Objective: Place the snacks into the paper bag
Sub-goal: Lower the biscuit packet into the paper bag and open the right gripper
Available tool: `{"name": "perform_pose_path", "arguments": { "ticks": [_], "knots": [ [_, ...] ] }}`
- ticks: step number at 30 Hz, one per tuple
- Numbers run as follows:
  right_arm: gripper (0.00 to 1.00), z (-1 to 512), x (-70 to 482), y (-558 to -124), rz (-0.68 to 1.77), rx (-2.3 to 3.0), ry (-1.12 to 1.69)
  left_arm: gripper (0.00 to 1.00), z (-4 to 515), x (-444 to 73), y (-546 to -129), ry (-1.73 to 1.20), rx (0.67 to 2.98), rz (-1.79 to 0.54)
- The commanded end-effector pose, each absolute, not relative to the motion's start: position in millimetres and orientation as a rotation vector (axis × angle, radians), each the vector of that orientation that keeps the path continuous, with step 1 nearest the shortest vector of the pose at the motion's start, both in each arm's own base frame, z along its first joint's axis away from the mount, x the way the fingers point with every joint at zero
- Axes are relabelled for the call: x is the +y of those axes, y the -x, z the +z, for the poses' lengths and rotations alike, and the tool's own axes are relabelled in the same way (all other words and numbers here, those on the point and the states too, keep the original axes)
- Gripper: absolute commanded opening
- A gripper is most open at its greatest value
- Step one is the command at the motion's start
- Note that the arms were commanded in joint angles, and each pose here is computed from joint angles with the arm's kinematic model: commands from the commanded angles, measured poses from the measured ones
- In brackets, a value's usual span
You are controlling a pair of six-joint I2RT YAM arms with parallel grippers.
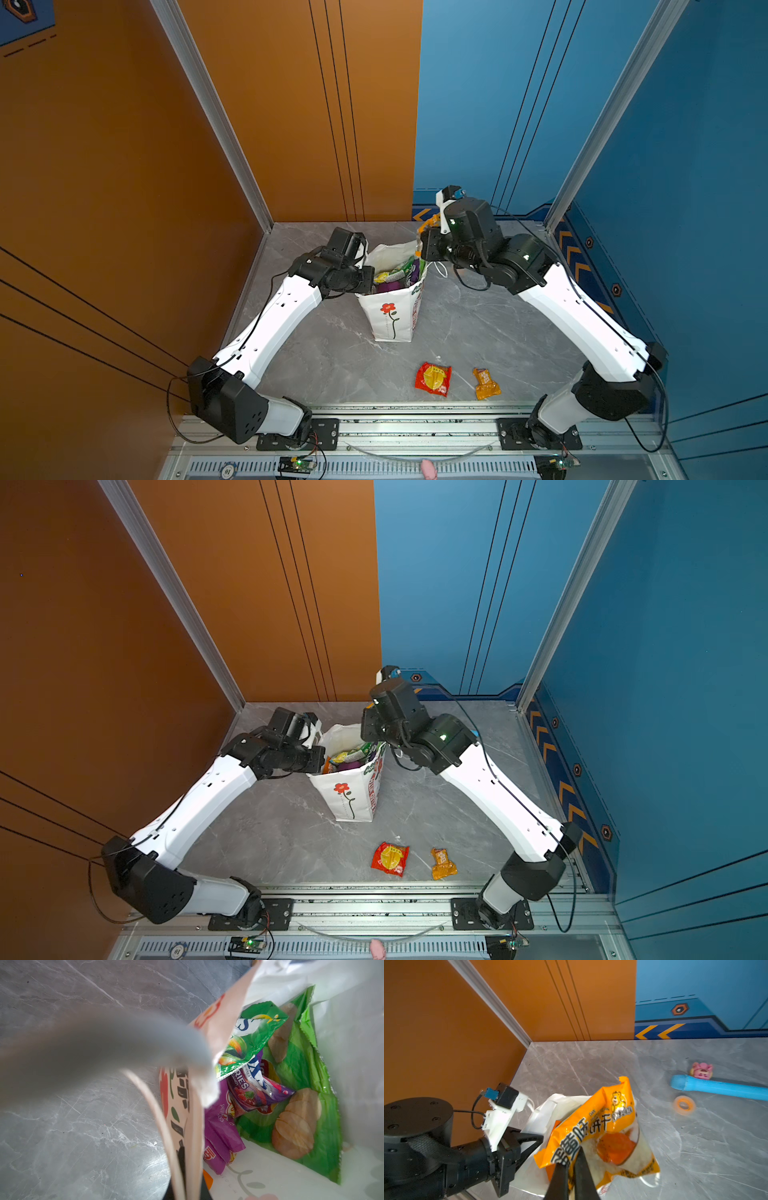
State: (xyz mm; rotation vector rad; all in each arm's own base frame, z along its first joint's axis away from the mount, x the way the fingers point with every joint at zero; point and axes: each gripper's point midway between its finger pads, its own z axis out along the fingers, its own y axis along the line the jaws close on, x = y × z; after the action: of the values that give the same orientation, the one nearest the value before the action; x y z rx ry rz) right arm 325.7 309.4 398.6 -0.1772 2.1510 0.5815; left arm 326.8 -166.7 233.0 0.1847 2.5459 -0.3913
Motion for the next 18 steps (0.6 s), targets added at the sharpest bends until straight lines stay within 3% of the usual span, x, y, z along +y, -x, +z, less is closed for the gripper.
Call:
{"name": "perform_pose_path", "arguments": {
  "ticks": [1, 18],
  "knots": [
    [0.03, 389.2, 335.1, -320.7, 0.589, 2.182, 0.305, 0.0, 268.0, -168.9, -339.9, -0.2, 2.392, -0.417],
    [0.02, 307.6, 369.8, -328.3, 0.52, 2.376, 0.346, 0.0, 267.4, -168.6, -340.5, -0.201, 2.392, -0.413]
  ]
}}
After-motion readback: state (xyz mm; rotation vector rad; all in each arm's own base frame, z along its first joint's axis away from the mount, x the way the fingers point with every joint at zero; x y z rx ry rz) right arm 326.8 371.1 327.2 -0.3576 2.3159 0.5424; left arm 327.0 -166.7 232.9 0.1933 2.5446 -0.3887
